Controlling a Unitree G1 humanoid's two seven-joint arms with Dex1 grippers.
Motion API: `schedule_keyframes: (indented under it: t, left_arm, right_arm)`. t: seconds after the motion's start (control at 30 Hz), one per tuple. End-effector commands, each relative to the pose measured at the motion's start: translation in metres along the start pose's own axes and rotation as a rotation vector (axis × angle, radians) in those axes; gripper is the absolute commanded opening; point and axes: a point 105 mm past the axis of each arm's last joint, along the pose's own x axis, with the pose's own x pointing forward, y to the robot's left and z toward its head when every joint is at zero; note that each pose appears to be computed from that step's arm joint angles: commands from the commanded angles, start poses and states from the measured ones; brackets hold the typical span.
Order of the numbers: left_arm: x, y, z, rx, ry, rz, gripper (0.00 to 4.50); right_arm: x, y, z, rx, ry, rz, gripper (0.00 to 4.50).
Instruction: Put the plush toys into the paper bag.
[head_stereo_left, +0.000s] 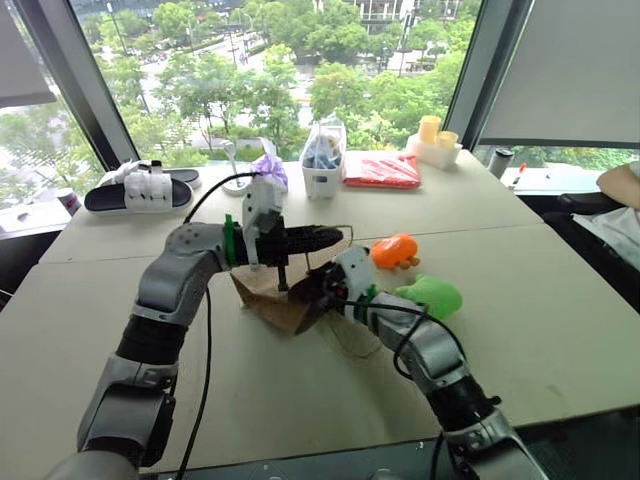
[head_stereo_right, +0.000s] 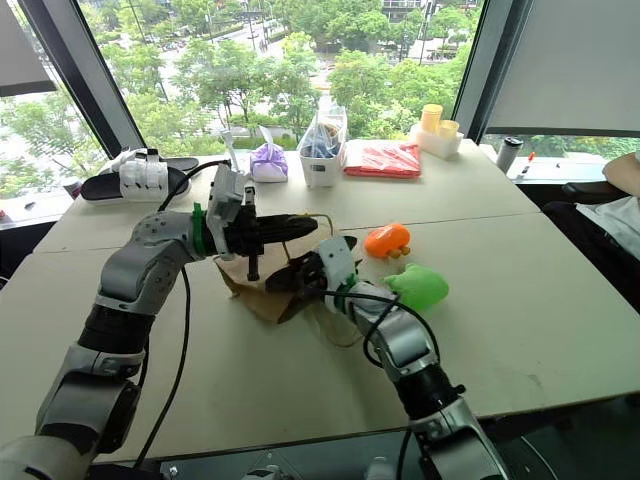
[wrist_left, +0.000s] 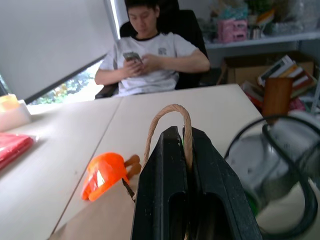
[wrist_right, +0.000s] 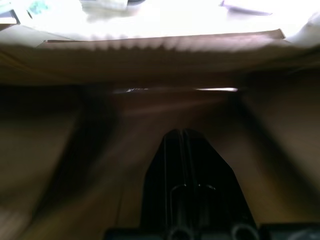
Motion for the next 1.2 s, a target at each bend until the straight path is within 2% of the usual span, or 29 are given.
schedule_keyframes:
  t: [0.03, 0.37, 0.53, 0.63, 0.7, 0.8, 1.0, 1.1, 1.17, 1.2]
  left_arm:
    - [-0.004, 0.009, 0.039, 0.008, -0.125, 0.068, 0.10]
    - [-0.036, 0.050, 0.080, 0.041, -0.232, 0.303, 0.10]
    - [-0.051, 0.065, 0.092, 0.102, -0.238, 0.379, 0.10]
    - [-0.050, 0.067, 0.088, 0.115, -0.225, 0.377, 0.10]
    - [-0.038, 0.054, 0.074, 0.067, -0.212, 0.314, 0.10]
    - [-0.020, 0.028, 0.046, 0.008, -0.181, 0.227, 0.10]
    - [-0.012, 0.014, 0.021, -0.026, -0.156, 0.216, 0.10]
    - [-0.011, 0.012, 0.019, -0.036, -0.160, 0.215, 0.00]
    - [-0.010, 0.011, 0.019, -0.041, -0.164, 0.210, 0.00]
    - [-0.009, 0.010, 0.019, -0.043, -0.165, 0.205, 0.00]
  right_arm:
    - [0.015, 0.008, -0.007, -0.026, 0.007, 0.018, 0.00]
    - [0.011, -0.002, -0.041, -0.086, 0.131, 0.004, 0.00]
    - [0.007, -0.001, -0.050, -0.115, 0.159, 0.018, 0.00]
    - [0.005, 0.001, -0.049, -0.117, 0.153, 0.020, 0.00]
    - [0.001, 0.000, -0.038, -0.114, 0.115, 0.011, 0.00]
    - [-0.013, -0.005, 0.001, -0.092, -0.008, -0.008, 0.00]
    - [-0.066, -0.024, 0.057, -0.114, -0.132, -0.053, 0.00]
    - [-0.098, -0.035, 0.068, -0.128, -0.131, -0.062, 0.93]
    - [-0.119, -0.047, 0.071, -0.140, -0.117, -0.087, 1.84]
    - [-0.132, -0.057, 0.071, -0.147, -0.099, -0.112, 2.45]
